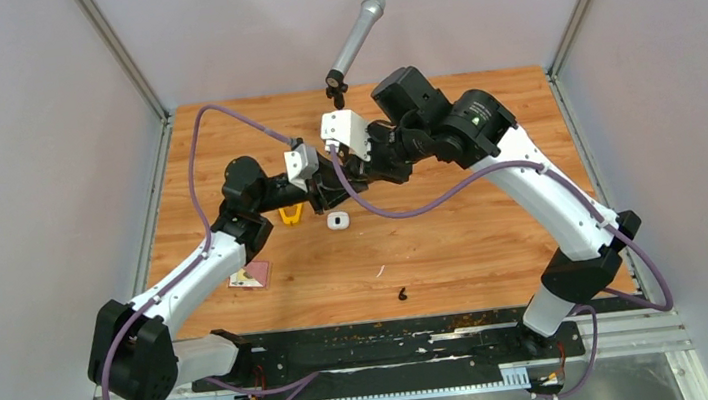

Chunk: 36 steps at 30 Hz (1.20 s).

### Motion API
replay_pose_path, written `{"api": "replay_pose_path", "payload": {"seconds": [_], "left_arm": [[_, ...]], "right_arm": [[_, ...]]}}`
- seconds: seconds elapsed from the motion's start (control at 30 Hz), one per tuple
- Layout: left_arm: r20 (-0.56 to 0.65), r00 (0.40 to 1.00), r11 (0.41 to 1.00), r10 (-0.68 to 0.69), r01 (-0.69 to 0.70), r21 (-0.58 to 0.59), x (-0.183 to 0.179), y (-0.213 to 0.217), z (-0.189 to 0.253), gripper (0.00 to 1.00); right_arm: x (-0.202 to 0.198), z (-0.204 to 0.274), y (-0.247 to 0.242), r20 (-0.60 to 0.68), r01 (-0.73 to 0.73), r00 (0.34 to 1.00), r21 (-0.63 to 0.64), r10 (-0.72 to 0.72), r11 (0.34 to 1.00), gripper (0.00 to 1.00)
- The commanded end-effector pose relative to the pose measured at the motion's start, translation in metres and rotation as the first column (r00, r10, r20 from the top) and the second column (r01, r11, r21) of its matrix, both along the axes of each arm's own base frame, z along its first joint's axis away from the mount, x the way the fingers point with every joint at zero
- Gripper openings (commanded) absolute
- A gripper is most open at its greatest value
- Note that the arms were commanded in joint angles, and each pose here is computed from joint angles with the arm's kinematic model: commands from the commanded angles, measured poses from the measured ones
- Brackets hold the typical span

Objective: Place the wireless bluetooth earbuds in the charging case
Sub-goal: Adjust the right earbud in the right side groove of the charging case.

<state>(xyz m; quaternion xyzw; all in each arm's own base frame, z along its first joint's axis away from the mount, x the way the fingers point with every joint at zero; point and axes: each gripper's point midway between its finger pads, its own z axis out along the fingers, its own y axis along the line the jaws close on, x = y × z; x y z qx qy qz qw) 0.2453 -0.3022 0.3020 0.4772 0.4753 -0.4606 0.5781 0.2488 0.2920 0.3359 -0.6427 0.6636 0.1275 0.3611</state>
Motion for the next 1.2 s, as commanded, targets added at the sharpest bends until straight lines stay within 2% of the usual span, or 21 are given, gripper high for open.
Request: {"api": "replay_pose_path", "payload": {"seconds": [0.0,0.3,0.5,0.73,1.17], "left_arm": [[0.026,0.999,0.999,-0.030,0.031,-0.040,-0.009,-0.006,0.014,0.00],[-0.040,0.999,0.998,-0.002,-0.001,-0.059,-0.004,0.001,0.008,0.00],[-0.057,0.998,0.998,0.009,-0.013,-0.069,-0.003,0.003,0.008,0.00],[-0.062,0.998,0.997,-0.004,-0.001,-0.078,-0.005,0.003,0.012,0.00],[-0.047,0.998,0.997,-0.030,0.026,-0.079,-0.009,0.002,0.017,0.00]], "right_arm": [[0.005,0.036,0.025,0.035,0.013,0.999,0.165,-0.019,0.986,0.25],[-0.013,0.071,0.022,0.075,-0.057,0.996,0.248,0.040,0.967,0.43],[-0.020,0.079,0.006,0.097,-0.087,0.993,0.259,0.063,0.962,0.44],[-0.001,0.037,-0.026,-0.005,0.004,1.000,0.195,-0.003,0.981,0.50],[-0.001,0.025,-0.012,-0.100,-0.010,0.994,0.237,0.035,0.971,0.50]]}}
